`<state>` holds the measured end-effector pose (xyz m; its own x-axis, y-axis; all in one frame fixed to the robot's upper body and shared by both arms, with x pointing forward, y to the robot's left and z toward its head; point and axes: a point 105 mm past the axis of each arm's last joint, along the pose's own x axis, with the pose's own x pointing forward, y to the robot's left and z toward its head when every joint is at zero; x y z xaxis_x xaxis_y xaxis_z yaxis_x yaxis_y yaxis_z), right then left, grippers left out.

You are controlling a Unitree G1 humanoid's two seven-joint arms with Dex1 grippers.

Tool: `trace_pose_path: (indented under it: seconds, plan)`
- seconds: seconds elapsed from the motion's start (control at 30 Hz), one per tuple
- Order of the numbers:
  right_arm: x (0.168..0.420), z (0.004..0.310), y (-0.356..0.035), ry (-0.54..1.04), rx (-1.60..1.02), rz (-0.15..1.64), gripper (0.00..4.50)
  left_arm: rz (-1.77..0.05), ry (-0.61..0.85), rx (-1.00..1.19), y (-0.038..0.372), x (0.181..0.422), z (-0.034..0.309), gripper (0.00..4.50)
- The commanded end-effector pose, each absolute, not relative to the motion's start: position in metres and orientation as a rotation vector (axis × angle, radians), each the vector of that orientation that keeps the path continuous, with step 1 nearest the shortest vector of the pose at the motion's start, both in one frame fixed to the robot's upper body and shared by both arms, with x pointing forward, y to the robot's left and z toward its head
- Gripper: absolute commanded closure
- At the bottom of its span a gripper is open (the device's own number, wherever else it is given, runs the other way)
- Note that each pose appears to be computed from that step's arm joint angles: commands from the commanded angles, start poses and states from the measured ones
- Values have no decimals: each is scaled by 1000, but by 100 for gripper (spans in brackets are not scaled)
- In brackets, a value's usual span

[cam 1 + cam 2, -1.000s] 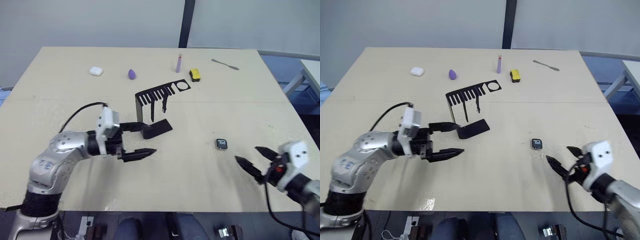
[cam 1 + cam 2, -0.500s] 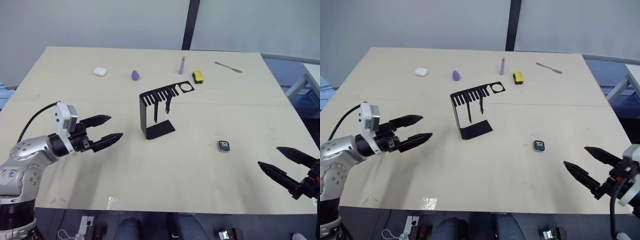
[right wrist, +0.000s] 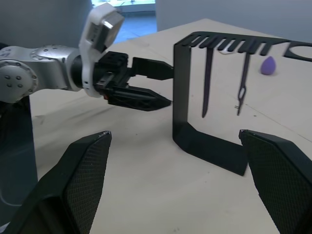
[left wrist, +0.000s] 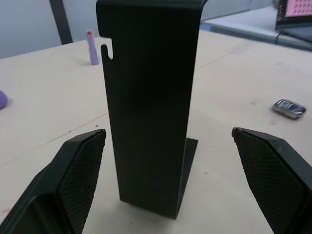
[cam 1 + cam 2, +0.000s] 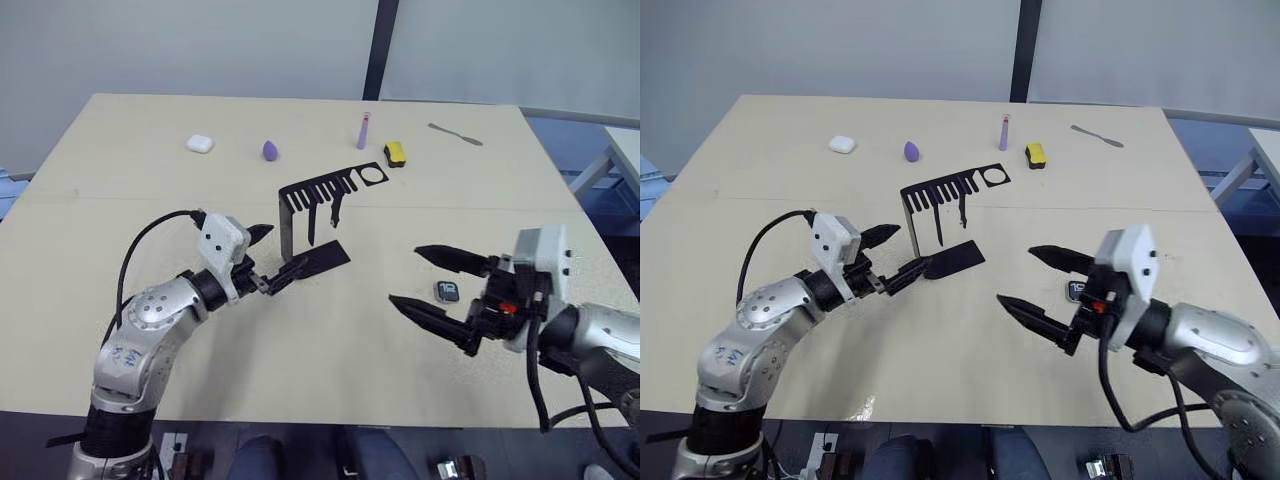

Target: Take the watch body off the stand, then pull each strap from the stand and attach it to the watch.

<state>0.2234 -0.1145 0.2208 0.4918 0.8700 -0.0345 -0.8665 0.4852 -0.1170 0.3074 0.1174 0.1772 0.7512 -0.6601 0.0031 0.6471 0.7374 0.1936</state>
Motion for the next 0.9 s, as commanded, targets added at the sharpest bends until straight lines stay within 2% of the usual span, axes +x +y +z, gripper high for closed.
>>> trace_pose_path:
  seconds: [0.03, 0.17, 0.27, 0.33, 0.9]
  plan:
    - [226, 221, -107, -41, -151, 1075, 4, -657, -122, 205, 119, 310, 184, 0]
    - [235, 218, -96, -57, -140, 1088, 4, -607, -117, 205, 115, 318, 178, 0]
    - [238, 216, -92, -60, -144, 1090, 0, -577, -120, 201, 114, 320, 177, 90]
    - [240, 215, -92, -61, -145, 1087, 0, -567, -113, 206, 113, 322, 176, 175]
    - [253, 212, -85, -74, -155, 1071, 0, -504, -136, 206, 114, 348, 176, 175]
